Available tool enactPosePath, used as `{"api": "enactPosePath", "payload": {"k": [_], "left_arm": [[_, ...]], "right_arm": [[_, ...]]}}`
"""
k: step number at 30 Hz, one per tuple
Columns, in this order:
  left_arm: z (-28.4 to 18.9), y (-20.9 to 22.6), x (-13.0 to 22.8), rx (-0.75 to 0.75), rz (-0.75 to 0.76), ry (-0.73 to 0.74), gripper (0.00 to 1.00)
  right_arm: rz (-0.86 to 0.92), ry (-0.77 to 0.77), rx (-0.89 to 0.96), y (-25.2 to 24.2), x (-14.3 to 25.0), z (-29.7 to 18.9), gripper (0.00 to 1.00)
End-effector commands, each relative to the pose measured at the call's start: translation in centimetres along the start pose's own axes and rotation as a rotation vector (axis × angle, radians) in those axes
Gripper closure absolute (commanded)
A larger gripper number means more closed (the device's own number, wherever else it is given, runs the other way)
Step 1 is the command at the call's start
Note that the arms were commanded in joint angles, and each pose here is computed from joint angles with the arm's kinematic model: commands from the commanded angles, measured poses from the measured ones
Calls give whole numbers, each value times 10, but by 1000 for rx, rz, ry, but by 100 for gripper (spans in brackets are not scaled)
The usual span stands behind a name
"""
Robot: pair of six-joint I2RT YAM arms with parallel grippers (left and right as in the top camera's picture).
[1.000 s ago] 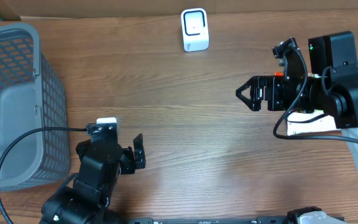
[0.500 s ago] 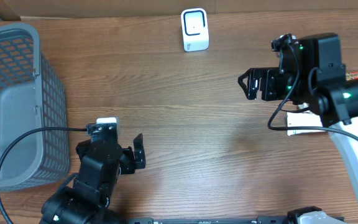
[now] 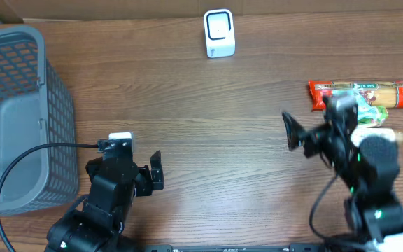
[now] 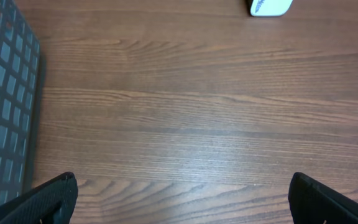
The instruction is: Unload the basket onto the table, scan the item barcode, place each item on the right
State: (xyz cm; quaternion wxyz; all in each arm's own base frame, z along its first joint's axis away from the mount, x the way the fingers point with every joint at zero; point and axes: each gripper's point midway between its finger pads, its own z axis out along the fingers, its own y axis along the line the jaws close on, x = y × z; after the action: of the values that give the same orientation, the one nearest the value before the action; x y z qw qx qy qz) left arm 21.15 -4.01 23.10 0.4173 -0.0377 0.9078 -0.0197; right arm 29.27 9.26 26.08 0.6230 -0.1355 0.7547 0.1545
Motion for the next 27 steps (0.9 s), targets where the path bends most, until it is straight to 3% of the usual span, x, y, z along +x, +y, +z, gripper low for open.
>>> {"api": "enactPosePath", "payload": {"k": [1, 7, 14, 18, 27], "left_arm": [[-1, 1, -2, -5, -12, -10, 0], [-1, 1, -2, -5, -12, -10, 0], [-1, 1, -2, -5, -12, -10, 0], [-1, 1, -2, -5, -12, -10, 0], [-1, 1, -2, -5, -12, -10, 1]], "right_arm": [[-92, -90, 25, -2, 31, -16, 0], [-156, -272, 29, 3, 64, -37, 0], [-153, -248, 41, 2, 75, -44, 0], [-128, -151, 44, 1, 101, -43, 0], [-114, -172, 48, 1, 96, -45, 0]]}}
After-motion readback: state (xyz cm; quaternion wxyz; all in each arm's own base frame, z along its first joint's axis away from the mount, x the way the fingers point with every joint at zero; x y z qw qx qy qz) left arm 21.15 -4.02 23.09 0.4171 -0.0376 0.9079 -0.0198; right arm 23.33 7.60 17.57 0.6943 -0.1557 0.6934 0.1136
